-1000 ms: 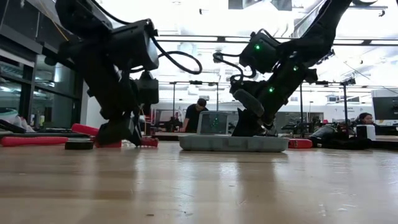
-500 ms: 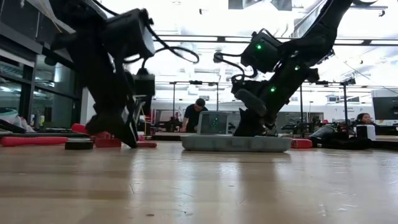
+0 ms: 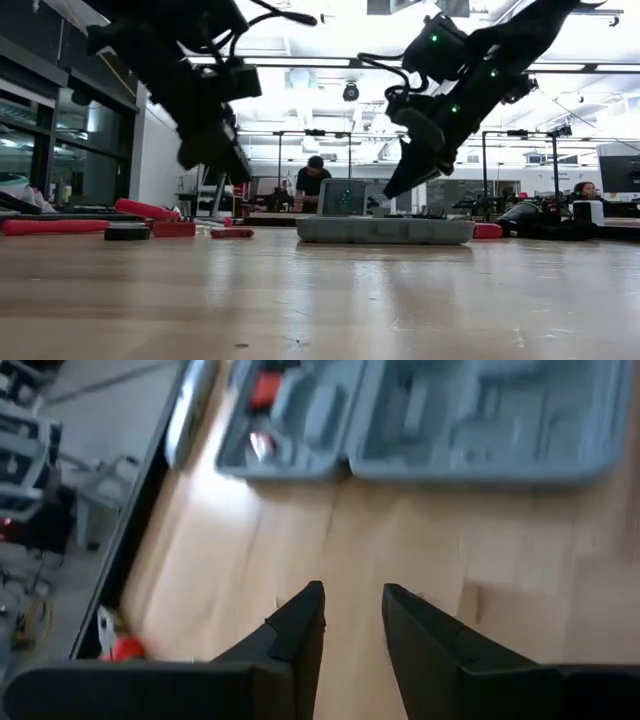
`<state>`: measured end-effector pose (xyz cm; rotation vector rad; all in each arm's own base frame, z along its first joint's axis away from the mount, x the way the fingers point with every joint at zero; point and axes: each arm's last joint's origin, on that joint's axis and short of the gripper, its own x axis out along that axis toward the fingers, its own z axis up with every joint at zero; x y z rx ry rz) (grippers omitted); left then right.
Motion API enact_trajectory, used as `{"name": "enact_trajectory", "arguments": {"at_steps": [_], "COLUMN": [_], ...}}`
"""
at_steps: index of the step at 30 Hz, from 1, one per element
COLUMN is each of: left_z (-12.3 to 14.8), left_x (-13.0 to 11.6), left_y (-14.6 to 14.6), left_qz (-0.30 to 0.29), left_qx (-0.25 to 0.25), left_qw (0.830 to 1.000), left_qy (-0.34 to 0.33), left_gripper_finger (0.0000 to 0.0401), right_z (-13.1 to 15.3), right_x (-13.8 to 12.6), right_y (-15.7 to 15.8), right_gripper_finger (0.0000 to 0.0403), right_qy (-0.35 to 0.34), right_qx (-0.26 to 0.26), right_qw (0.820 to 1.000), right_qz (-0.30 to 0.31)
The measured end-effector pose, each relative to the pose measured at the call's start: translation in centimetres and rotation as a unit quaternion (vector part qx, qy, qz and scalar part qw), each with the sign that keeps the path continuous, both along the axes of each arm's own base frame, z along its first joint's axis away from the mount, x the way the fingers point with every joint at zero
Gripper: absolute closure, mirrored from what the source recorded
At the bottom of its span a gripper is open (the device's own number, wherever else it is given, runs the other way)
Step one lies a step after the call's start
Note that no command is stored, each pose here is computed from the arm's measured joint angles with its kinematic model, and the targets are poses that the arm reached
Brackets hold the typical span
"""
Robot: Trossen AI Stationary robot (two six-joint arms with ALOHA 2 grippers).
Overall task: Prefit tool cases
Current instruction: Remove the orange hex key set from the gray tool case
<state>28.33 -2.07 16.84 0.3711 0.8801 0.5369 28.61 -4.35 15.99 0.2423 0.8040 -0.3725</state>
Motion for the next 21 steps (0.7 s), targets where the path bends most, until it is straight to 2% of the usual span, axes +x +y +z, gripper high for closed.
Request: {"name": "enact_trajectory", "arguments": {"at_steps": [4, 10, 16, 21], "left_z": [0.7, 1.2, -0.9, -3.9], "left_x": [1.4, 3.2, 4.2, 4.6], "left_y": [1.7, 5.7, 9.7, 11.2], "left_qz": [-0.015, -0.054, -0.045, -0.032], "left_qx": [0.003, -0.033, -0.064, -0.114], "left_qw": [0.999, 0.989, 0.983, 0.98], "left_qy": [-0.046, -0.13, -0.164, -0.159], "left_gripper_finger": [0.0302, 0.0302, 0.0302, 0.0302], "right_z": [0.7, 0.6, 0.3, -0.4], "right_x": [-0.4, -0.6, -0.6, -0.2], "right_y": [-0.2, -1.3, -2.4, -3.3], "right_gripper_finger": [0.0403, 0.0403, 0.0403, 0.0403], "right_qy": [0.003, 0.015, 0.019, 0.011], "right_qx": [-0.034, -0.067, -0.071, -0.071], "right_qw": [0.999, 0.997, 0.995, 0.995], "right_qz": [-0.024, -0.047, -0.06, -0.073]}}
